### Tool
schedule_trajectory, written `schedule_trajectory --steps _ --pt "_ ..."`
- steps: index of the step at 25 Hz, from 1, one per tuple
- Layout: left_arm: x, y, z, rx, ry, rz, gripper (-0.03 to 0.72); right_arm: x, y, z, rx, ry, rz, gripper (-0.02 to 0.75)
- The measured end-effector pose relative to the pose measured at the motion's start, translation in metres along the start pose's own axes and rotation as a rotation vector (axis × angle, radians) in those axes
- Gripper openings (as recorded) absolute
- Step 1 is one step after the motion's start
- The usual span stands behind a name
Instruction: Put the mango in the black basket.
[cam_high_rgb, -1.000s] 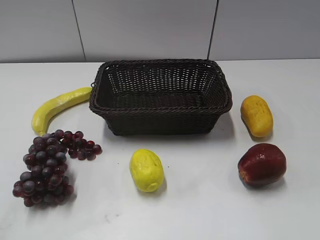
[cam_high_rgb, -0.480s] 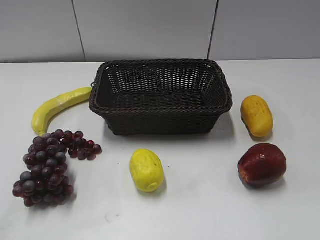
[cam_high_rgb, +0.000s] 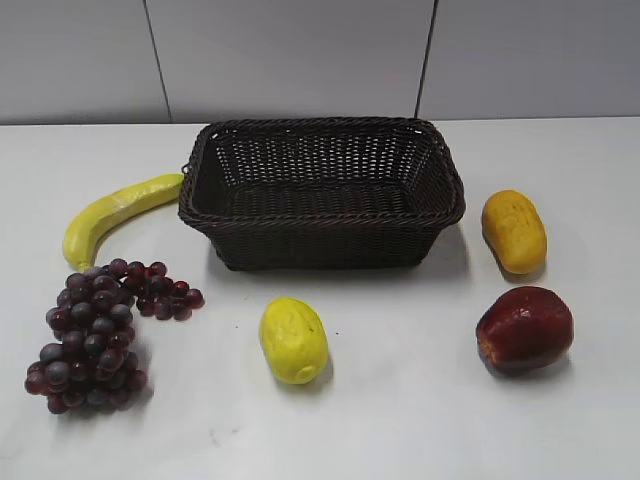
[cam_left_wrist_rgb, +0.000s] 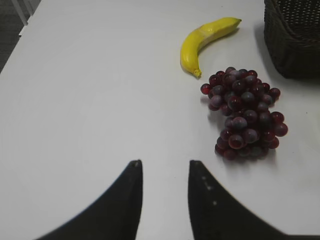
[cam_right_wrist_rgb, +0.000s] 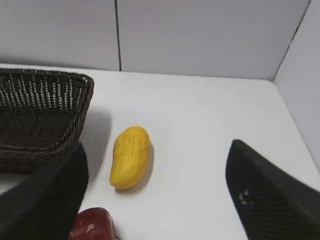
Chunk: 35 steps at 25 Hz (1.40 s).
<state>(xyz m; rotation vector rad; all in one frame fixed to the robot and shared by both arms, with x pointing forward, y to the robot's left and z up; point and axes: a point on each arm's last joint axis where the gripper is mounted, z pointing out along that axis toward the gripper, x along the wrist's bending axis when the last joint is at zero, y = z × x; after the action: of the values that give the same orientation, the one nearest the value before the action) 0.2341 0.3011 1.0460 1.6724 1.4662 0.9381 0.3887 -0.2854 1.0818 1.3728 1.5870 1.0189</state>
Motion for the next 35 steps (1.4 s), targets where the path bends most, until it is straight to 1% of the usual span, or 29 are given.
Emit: schedule_trajectory --steps 1,3,8,11,14,15,19,23,25,32,35 --pt "0.000 0.000 0.000 0.000 0.000 0.000 0.230 0.000 0.001 0.021 0.068 0.006 0.005 0.667" --pt "0.000 0.000 0.000 0.000 0.000 0.000 0.230 0.001 0.009 0.055 0.165 0.013 0.017 0.667" --pt "0.000 0.000 0.000 0.000 0.000 0.000 0.230 0.001 0.023 0.135 0.446 0.029 0.033 0.667" --pt "0.000 0.000 0.000 0.000 0.000 0.000 0.230 0.001 0.030 0.177 0.551 0.034 0.028 0.666" --pt "0.000 0.000 0.000 0.000 0.000 0.000 0.230 0.002 0.024 0.213 0.632 0.039 0.021 0.666" --pt "0.000 0.000 0.000 0.000 0.000 0.000 0.230 0.003 0.016 0.225 0.671 0.043 0.026 0.666" --pt "0.000 0.000 0.000 0.000 0.000 0.000 0.230 0.010 0.000 0.257 0.751 0.064 0.017 0.666" --pt "0.000 0.000 0.000 0.000 0.000 0.000 0.230 0.025 -0.019 0.280 0.799 0.095 -0.009 0.664" --pt "0.000 0.000 0.000 0.000 0.000 0.000 0.230 0.027 -0.030 0.289 0.820 0.100 -0.011 0.664" --pt "0.000 0.000 0.000 0.000 0.000 0.000 0.230 0.031 -0.068 0.311 0.896 0.104 -0.016 0.661" --pt "0.000 0.000 0.000 0.000 0.000 0.000 0.230 0.032 -0.076 0.315 0.910 0.104 -0.017 0.634"
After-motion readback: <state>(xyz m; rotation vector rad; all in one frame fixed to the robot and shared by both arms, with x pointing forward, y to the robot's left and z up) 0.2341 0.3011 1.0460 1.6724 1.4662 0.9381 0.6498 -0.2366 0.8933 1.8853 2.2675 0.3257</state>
